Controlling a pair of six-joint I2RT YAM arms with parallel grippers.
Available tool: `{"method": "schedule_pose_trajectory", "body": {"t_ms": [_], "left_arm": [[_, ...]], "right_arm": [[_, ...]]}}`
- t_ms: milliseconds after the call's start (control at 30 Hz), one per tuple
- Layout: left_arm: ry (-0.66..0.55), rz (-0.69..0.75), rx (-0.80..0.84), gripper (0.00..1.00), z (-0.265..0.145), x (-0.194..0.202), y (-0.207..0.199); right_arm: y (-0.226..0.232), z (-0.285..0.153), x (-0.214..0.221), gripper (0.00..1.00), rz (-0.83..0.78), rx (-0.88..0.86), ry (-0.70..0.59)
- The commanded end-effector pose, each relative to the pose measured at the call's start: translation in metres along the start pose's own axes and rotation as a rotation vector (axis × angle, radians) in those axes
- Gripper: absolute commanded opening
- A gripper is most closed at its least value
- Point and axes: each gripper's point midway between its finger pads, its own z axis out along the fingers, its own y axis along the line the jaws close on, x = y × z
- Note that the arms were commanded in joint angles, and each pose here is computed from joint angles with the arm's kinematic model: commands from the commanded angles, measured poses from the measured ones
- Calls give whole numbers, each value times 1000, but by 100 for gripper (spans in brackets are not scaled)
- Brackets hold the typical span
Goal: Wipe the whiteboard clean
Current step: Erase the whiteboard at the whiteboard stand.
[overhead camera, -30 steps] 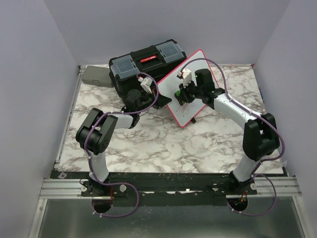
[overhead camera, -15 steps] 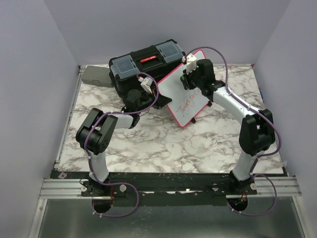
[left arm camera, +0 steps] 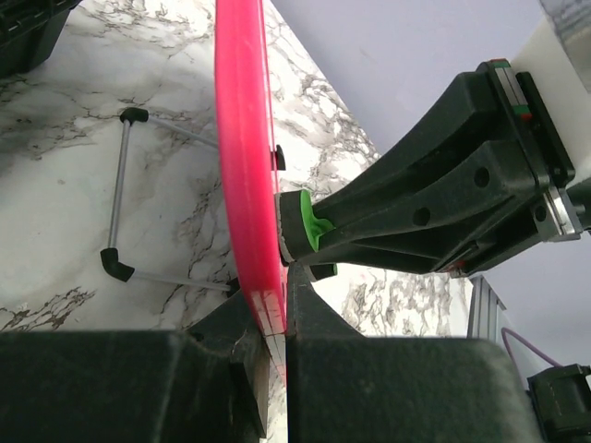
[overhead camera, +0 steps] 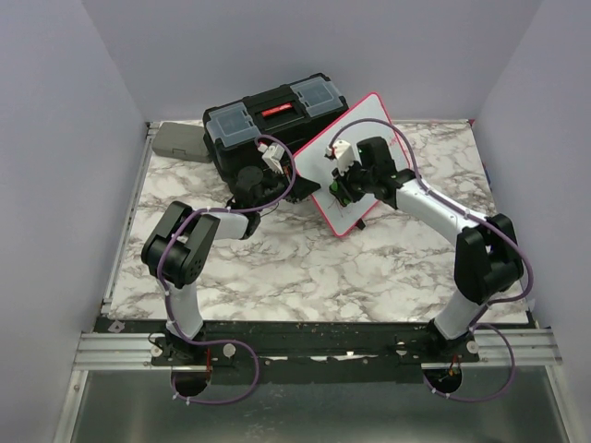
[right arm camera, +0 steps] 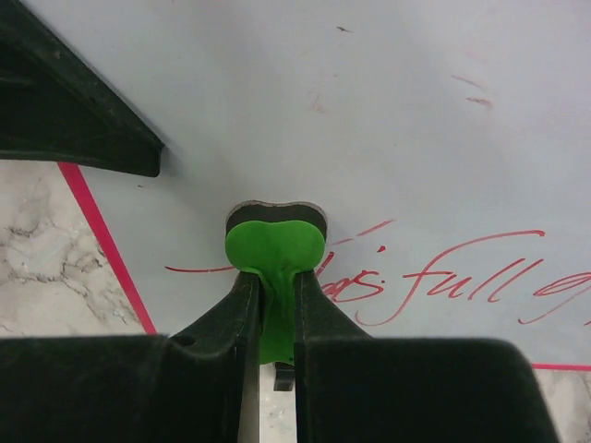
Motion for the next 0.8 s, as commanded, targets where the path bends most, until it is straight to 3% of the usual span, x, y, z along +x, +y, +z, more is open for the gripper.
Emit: {"method": "schedule_pose_trajectory", "body": {"t_ms": [0, 167, 300, 400, 567, 667, 767], "left_arm": [[142, 25, 160, 0, -5, 37, -35], [145, 24, 157, 0, -6, 39, -35], [145, 21, 154, 0, -6, 40, -33], [144, 19, 155, 0, -6, 40, -33], [144, 21, 158, 0, -4, 39, -33], [143, 18, 159, 0, -4, 39, -33], [143, 21, 160, 0, -5, 39, -33]], "right_arm": [[-37, 1, -12, 0, 111, 156, -28], [-95, -1, -45, 1, 228, 299, -139], [-111, 5, -55, 1, 234, 358, -186], [-85, 15, -59, 1, 207, 197, -195], [10, 19, -57, 1, 131, -224, -184], [37, 16, -55, 0, 93, -249, -209], [30, 10, -59, 1, 117, -192, -242]]}}
